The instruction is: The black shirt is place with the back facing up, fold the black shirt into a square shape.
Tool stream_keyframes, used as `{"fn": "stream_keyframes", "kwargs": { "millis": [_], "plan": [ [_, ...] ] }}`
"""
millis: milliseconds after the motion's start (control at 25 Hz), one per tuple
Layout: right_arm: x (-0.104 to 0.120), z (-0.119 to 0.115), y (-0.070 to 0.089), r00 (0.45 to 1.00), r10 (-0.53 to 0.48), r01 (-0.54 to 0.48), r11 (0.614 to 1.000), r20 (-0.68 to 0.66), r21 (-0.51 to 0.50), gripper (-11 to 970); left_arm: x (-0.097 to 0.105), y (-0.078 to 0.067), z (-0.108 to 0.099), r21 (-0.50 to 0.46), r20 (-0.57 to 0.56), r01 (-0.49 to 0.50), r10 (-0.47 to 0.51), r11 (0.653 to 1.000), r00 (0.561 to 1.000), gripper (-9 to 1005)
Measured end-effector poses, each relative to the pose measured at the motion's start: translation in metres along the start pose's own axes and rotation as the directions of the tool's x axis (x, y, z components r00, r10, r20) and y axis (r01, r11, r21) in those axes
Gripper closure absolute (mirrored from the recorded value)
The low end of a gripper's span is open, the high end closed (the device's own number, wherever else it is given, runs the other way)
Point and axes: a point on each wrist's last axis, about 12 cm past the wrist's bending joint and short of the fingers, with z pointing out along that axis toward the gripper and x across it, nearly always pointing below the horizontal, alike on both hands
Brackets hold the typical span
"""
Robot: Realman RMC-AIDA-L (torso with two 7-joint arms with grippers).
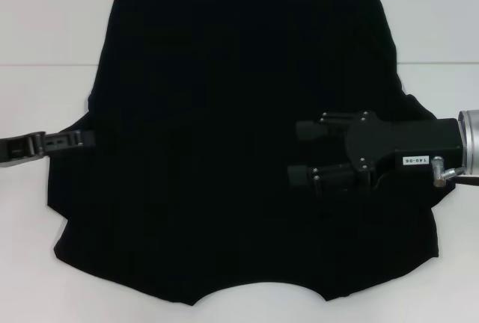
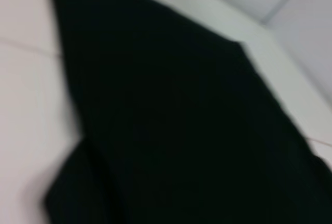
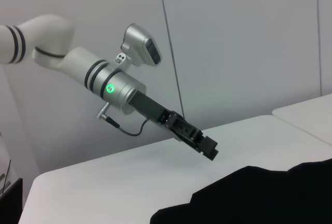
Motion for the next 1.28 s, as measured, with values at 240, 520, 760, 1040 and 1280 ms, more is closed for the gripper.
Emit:
{"fn": "stream_keyframes", "kwargs": {
  "millis": [240, 520, 760, 1040, 1280],
  "plan": [
    [-0.003, 0.001, -0.002, 1.000, -0.003, 0.003, 1.000, 0.007, 0.011, 62, -0.009, 0.005, 0.007, -0.124, -0.046, 0.046, -0.052, 0.991, 0.998, 77],
    [-0.005, 0.000, -0.005, 1.000, 0.001, -0.001, 1.000, 0.023, 0.028, 62, -0.016, 0.002, 0.030, -0.245, -0.076, 0.011, -0.031, 0.969, 0.997, 76],
    [-0.005, -0.001, -0.005, 0.999, 0.006, -0.008, 0.999, 0.038, 0.037, 62, -0.014, 0.005, 0.037, -0.286, -0.062, 0.015, -0.034, 0.958, 0.998, 76],
    [-0.005, -0.002, -0.005, 0.999, 0.010, -0.013, 0.999, 0.048, 0.043, 62, -0.008, 0.011, 0.039, -0.309, -0.058, 0.043, -0.064, 0.950, 0.996, 77],
    [-0.004, -0.002, -0.005, 0.999, 0.012, -0.014, 0.999, 0.048, 0.043, 63, -0.003, 0.013, 0.041, -0.310, -0.064, 0.056, -0.079, 0.949, 0.995, 76]
  ]
}}
